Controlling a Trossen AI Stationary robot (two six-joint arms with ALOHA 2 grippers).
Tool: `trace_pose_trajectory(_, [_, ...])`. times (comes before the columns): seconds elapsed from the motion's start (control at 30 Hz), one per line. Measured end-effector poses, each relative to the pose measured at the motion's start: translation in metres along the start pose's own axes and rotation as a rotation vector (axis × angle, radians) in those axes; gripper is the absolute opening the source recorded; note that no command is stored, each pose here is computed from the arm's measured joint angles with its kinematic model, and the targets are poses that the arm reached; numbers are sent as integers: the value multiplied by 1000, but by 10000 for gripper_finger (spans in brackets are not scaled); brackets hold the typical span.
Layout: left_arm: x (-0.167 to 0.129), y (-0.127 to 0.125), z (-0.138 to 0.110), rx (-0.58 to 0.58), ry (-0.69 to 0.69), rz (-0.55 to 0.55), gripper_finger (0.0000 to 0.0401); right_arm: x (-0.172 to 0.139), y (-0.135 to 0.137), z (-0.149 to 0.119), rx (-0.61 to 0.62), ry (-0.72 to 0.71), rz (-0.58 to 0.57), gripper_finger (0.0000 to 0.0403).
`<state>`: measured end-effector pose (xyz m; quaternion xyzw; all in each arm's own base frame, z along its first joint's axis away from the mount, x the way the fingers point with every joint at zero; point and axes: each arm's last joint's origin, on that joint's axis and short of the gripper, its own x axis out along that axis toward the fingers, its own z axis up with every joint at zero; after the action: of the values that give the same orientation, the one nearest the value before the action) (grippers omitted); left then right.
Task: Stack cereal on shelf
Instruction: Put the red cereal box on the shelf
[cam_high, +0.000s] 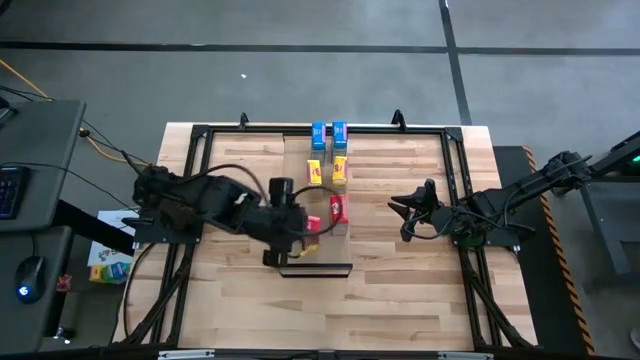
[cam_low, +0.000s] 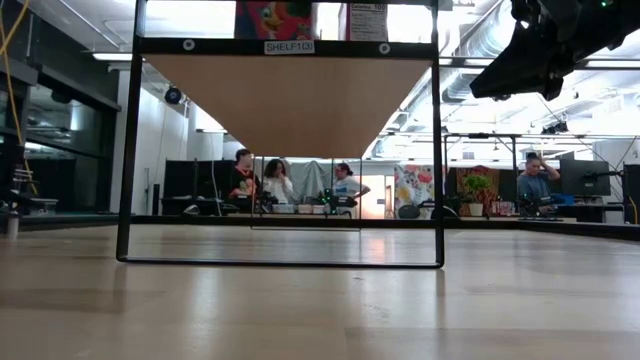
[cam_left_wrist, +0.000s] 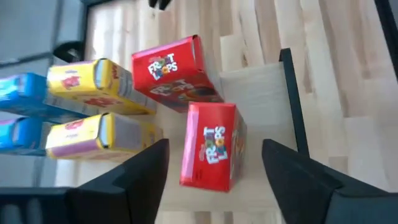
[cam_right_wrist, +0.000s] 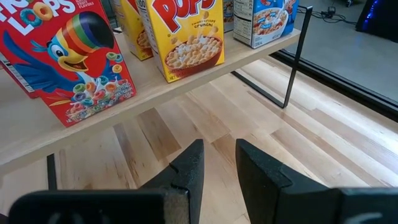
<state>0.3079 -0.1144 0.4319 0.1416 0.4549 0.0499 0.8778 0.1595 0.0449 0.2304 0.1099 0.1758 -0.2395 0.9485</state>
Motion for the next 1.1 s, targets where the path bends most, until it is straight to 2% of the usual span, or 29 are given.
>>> trace_pose_trajectory(0.17, [-17, -30, -12, 16, -67, 117, 176, 0, 0, 0, -2, 2, 0, 86])
trace_pose_trajectory(0.37, [-27, -79, -49, 49, -202, 290, 30, 0, 0, 0, -4, 4, -1, 86])
trace_pose_trajectory(0.4, [-25, -86, -57, 41, -221, 305, 16, 0, 0, 0, -4, 4, -2, 86])
trace_pose_trajectory(0.5, [-8, -95, -82, -10, -254, 312, 13, 0, 0, 0, -2, 5, -1, 86])
trace_pose_trajectory(0.6, [22, -98, -107, -70, -287, 285, 3, 0, 0, 0, 4, 4, -1, 86])
trace_pose_trajectory(0.7, [56, -93, -125, -107, -320, 174, 2, 0, 0, 0, 5, 4, 0, 86])
trace_pose_trajectory(0.8, [80, -79, -136, -132, -415, 90, 1, 0, 0, 0, 5, 4, 0, 86])
trace_pose_trajectory(0.97, [91, -46, -146, -195, -551, 55, 0, 0, 0, 0, -1, 5, 0, 86])
trace_pose_trajectory(1.1, [94, -34, -153, -205, -582, -31, 0, 0, 0, -1, -4, 6, 1, 86])
